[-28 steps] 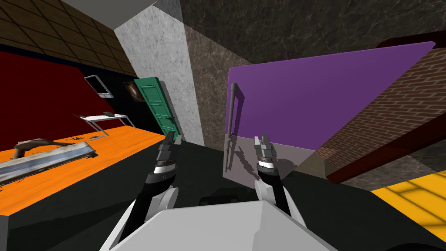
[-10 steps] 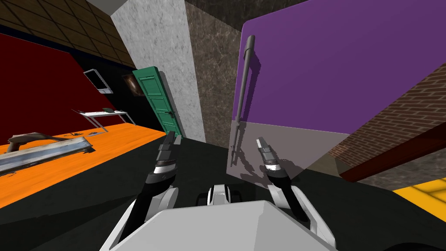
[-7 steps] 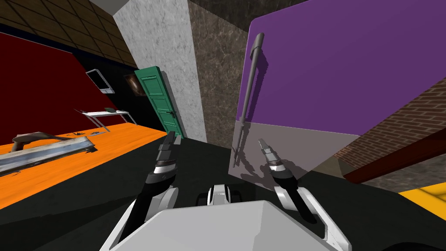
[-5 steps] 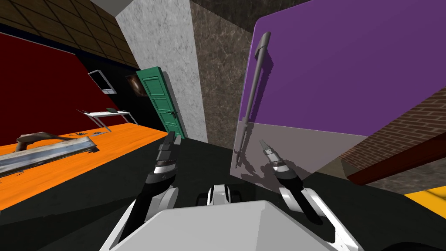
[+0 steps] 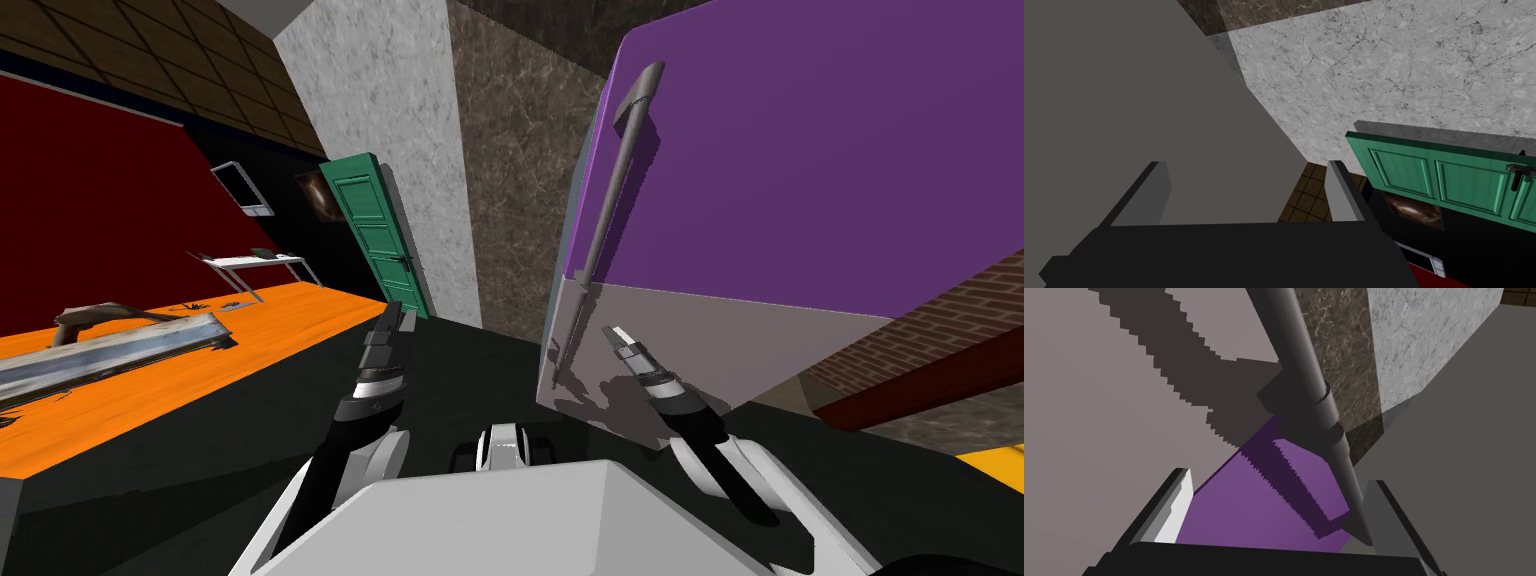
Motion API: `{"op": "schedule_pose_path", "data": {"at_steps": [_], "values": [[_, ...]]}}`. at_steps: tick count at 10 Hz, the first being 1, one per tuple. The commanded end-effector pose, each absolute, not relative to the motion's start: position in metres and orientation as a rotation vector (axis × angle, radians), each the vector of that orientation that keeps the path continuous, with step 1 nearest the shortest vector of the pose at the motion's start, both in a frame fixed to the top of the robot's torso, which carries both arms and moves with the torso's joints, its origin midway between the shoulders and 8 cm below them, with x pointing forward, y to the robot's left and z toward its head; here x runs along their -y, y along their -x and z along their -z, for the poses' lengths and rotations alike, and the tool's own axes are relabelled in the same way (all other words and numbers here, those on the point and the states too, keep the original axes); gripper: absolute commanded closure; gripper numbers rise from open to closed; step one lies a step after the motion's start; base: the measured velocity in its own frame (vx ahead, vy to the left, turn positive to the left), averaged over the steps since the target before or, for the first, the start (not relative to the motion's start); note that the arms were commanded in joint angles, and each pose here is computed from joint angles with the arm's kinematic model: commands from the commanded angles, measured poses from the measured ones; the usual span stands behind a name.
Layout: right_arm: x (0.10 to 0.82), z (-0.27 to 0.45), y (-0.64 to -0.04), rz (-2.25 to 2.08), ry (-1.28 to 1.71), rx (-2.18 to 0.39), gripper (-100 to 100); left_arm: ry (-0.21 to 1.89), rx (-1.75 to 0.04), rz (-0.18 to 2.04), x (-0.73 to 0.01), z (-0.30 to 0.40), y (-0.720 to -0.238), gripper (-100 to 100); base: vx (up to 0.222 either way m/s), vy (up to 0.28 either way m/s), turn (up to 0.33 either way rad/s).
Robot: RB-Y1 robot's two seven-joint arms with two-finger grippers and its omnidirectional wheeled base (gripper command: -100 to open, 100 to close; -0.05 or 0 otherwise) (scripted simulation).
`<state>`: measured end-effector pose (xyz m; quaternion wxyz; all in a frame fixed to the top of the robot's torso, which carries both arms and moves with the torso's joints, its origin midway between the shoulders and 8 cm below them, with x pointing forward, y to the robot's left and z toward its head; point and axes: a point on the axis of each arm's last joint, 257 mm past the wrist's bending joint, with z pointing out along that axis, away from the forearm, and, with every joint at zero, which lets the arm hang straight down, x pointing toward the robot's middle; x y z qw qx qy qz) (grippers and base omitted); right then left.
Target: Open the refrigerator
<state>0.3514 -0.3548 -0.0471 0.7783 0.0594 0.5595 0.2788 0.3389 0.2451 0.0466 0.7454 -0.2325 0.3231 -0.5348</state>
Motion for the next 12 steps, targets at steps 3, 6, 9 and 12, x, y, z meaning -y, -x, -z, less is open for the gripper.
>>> {"op": "schedule_pose_path", "data": {"at_steps": [3, 6, 9, 12], "values": [[0.403, 0.058, -0.346, -0.395, -0.03, -1.319, -100, 0.509, -0.707, 1.171, -0.245, -0.047, -0.339, 0, 0.041, 0.118, 0.02], [0.435, 0.058, -0.342, -0.262, 0.031, -1.377, -100, 0.509, -0.707, 1.171, -0.245, -0.047, -0.339, 0, 0.033, 0.123, 0.015], [0.467, 0.055, -0.339, -0.131, 0.093, -1.433, -100, 0.509, -0.707, 1.171, -0.245, -0.047, -0.339, 0, 0.05, 0.148, 0.015], [0.514, 0.044, -0.333, 0.052, 0.175, -1.501, -100, 0.509, -0.707, 1.171, -0.245, -0.047, -0.339, 0, 0.038, 0.126, 0.021]]}}
